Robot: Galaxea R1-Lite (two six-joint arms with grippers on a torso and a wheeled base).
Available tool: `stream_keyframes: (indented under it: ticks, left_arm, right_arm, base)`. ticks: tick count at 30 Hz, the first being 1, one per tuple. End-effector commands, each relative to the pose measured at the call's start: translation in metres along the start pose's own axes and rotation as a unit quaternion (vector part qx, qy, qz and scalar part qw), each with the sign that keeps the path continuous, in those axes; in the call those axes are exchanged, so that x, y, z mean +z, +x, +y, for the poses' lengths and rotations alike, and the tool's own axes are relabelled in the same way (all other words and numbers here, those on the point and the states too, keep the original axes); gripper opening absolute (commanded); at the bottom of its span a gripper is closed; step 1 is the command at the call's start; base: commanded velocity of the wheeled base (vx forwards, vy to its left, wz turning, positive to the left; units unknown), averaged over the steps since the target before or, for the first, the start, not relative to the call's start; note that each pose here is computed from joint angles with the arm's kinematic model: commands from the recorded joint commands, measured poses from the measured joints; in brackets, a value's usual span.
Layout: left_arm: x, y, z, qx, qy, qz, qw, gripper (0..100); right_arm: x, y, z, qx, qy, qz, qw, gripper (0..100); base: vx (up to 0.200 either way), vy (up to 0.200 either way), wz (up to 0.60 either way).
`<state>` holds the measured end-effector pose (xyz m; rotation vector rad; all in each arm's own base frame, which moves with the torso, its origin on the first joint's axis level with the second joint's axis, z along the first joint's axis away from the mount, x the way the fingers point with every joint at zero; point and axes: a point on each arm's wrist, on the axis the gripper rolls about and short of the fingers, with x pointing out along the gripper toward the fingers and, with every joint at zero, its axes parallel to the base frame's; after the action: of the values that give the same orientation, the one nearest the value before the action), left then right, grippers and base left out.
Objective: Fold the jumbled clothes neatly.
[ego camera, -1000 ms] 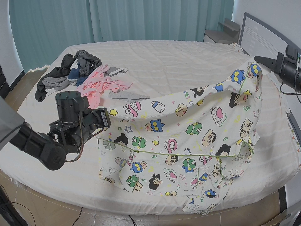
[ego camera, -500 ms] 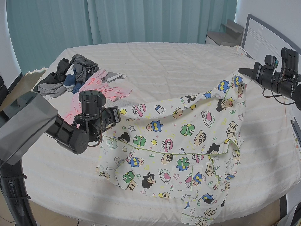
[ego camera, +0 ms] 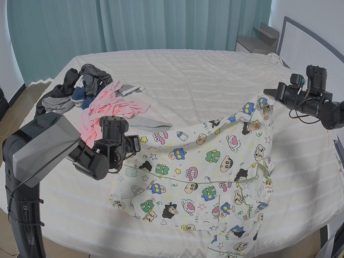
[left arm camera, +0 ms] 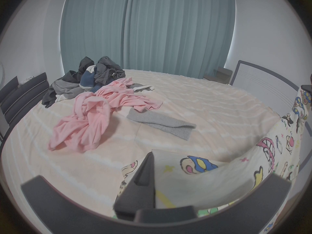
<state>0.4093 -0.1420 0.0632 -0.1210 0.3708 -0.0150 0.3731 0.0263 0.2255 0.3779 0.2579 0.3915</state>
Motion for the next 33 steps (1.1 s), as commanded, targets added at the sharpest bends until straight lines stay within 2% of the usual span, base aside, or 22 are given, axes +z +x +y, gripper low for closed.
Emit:
stream_keyframes:
  ticks: [1,8,13,19,23,29,30,33]
  left_arm:
    - [-0.009,0.017,-0.003,0.0,0.003,0.003,1.0,0]
    - [-0.016,0.031,-0.006,0.001,0.006,0.009,0.9999,0]
    - [-0.029,0.04,-0.006,0.004,0.01,0.021,0.9997,0]
    - [-0.035,0.056,-0.007,0.008,0.006,0.017,0.9998,0]
    - [-0.043,0.064,-0.007,0.014,0.009,0.032,0.9993,0]
    - [-0.035,0.077,-0.011,0.011,-0.002,0.007,0.9999,0]
    - [-0.031,0.079,-0.013,0.009,-0.007,-0.001,0.9999,100]
    - [-0.017,0.085,-0.018,0.003,-0.046,-0.028,0.9986,100]
  right_arm:
    - [-0.01,0.016,-0.013,-0.005,0.004,0.01,0.9999,0]
    - [-0.022,0.035,-0.028,-0.012,0.004,0.01,0.9999,0]
    - [-0.041,0.051,-0.042,-0.03,0.003,0.026,0.9992,0]
    - [-0.059,0.075,-0.057,-0.027,-0.007,0.01,0.9996,0]
    - [-0.069,0.088,-0.063,-0.036,-0.009,0.015,0.9992,0]
    - [-0.08,0.106,-0.076,-0.047,-0.008,0.018,0.9987,0]
    - [-0.082,0.108,-0.078,-0.051,-0.009,0.017,0.9985,100]
    - [-0.087,0.115,-0.083,-0.055,-0.008,0.017,0.9983,100]
  base:
    - [0.0,0.0,0.0]
    - [0.0,0.0,0.0]
    - [0.0,0.0,0.0]
    - [0.0,0.0,0.0]
    - [0.0,0.0,0.0]
    - [0.0,0.0,0.0]
    - [0.0,0.0,0.0]
    - [0.0,0.0,0.0]
